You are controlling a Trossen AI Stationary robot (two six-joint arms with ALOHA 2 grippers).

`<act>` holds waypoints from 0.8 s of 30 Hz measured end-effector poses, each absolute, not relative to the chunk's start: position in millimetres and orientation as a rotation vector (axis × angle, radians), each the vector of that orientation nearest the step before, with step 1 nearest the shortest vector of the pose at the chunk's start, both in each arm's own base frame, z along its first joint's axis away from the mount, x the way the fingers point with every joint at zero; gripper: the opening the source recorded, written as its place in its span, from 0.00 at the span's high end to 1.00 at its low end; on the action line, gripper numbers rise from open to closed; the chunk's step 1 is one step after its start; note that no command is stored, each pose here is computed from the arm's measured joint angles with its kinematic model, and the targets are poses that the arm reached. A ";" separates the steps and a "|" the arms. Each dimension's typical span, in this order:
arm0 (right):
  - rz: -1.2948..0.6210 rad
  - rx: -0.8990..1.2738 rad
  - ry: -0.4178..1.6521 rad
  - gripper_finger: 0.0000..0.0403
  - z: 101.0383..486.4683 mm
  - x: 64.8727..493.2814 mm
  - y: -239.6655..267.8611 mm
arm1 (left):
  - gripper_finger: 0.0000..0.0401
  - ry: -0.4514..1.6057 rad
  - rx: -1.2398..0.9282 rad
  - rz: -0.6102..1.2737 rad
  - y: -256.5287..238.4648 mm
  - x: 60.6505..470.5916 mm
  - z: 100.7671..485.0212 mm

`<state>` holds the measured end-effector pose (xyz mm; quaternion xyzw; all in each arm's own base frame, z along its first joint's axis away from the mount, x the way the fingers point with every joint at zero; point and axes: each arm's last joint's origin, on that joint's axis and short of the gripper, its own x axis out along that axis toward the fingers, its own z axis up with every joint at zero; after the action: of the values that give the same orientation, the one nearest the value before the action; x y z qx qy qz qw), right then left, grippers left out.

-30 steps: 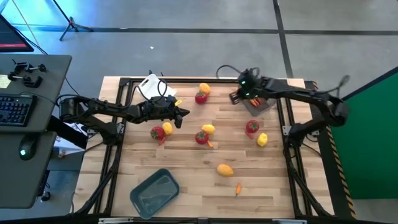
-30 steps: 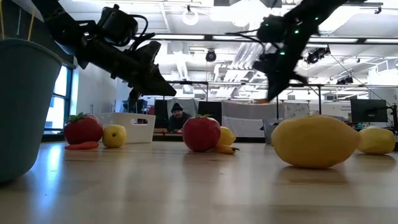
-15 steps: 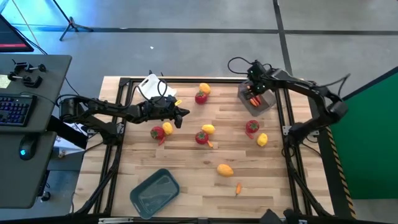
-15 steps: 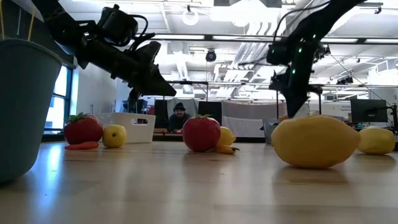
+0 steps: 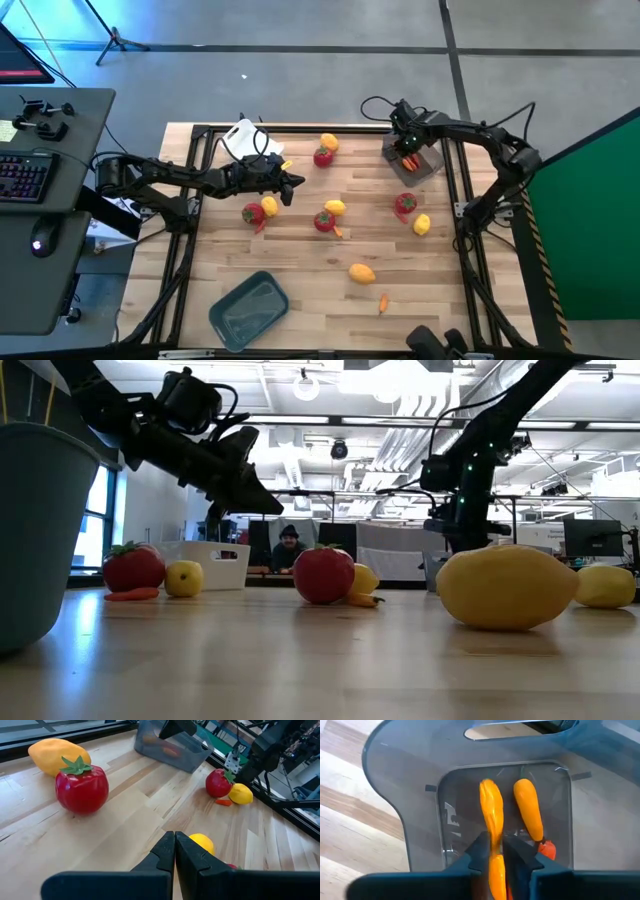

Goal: Sort produce into baskets
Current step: Put the orange chili pepper into the black transparent bin, then put the red chili pepper into the black transparent bin

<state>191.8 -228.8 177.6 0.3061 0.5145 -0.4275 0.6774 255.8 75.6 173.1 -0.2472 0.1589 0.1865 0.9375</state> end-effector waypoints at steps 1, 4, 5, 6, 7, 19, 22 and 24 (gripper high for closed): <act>-0.961 0.689 1.156 0.84 177.7 191.7 -228.7 | 1.00 0.324 -0.505 0.381 75.7 255.8 173.1; -0.990 0.723 1.139 0.76 178.3 191.5 -228.3 | 1.00 0.324 -0.505 0.381 75.7 255.8 173.1; -0.997 0.733 1.132 0.73 179.4 191.1 -227.8 | 1.00 0.324 -0.505 0.381 75.7 255.8 173.1; -1.000 0.735 1.129 0.71 181.5 190.5 -226.8 | 1.00 0.324 -0.505 0.381 75.7 255.8 173.1; -0.999 0.733 1.121 0.69 184.7 190.2 -225.2 | 1.00 0.324 -0.505 0.381 75.7 255.8 173.1; -0.837 0.655 0.967 0.60 264.9 181.2 -151.1 | 1.00 0.324 -0.506 0.381 75.7 255.8 173.2; -0.782 0.646 0.972 0.60 274.5 182.1 -126.4 | 1.00 0.326 -0.496 0.380 75.7 255.8 173.2; -0.750 0.649 0.982 0.60 278.0 183.3 -111.5 | 1.00 0.327 -0.490 0.379 75.7 255.8 173.2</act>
<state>183.3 -111.5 278.0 0.2987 0.4523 -0.3452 0.7662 255.8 75.7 173.2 -0.2399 0.1601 0.1854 0.9394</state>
